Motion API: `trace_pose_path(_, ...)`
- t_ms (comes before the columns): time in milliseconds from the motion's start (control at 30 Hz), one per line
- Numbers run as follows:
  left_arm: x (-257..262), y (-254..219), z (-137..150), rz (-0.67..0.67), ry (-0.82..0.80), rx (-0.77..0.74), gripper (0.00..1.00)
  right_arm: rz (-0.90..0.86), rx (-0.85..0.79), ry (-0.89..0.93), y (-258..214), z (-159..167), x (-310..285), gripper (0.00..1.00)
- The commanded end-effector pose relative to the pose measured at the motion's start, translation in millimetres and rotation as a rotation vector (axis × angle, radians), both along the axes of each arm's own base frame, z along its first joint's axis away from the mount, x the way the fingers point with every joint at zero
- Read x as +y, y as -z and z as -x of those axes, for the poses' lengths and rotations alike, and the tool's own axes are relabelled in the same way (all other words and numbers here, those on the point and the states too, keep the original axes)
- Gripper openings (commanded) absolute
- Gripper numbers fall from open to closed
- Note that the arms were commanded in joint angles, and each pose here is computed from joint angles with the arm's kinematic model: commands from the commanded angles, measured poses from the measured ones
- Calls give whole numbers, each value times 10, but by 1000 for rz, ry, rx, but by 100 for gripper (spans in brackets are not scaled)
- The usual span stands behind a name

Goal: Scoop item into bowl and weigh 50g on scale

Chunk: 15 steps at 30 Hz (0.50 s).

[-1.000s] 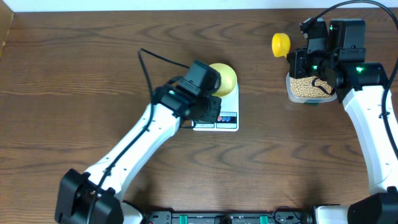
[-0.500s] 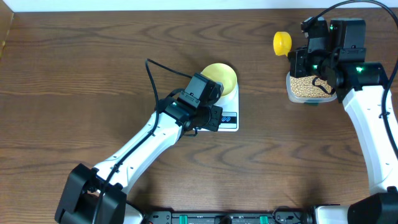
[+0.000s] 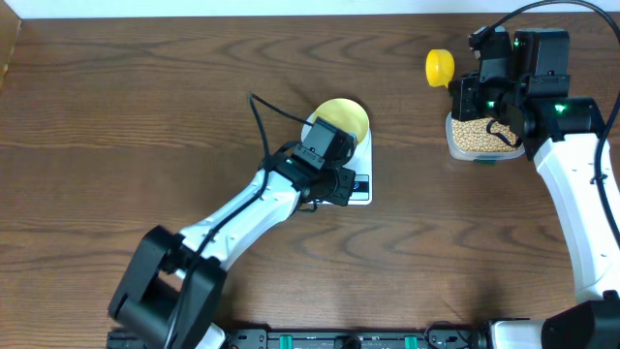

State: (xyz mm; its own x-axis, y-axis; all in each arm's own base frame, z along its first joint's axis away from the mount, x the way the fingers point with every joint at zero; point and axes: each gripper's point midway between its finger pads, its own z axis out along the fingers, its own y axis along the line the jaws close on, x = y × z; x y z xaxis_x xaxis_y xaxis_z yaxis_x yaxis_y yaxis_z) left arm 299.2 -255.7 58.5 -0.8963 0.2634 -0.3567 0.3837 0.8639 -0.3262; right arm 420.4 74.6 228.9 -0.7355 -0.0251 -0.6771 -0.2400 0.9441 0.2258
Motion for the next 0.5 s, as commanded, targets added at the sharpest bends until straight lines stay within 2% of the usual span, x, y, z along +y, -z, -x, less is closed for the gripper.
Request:
trace_pose_path(0, 43, 153, 9, -28, -13, 20, 7, -6, 1, 7, -27, 14, 4, 1)
trace_pose_path(133, 152, 232, -62, -95, -45, -6, 7, -6, 1, 7, -27, 14, 4, 1)
trace_pose_path(467, 117, 379, -88, -96, -41, 8, 7, -6, 0, 7, -28, 13, 4, 1)
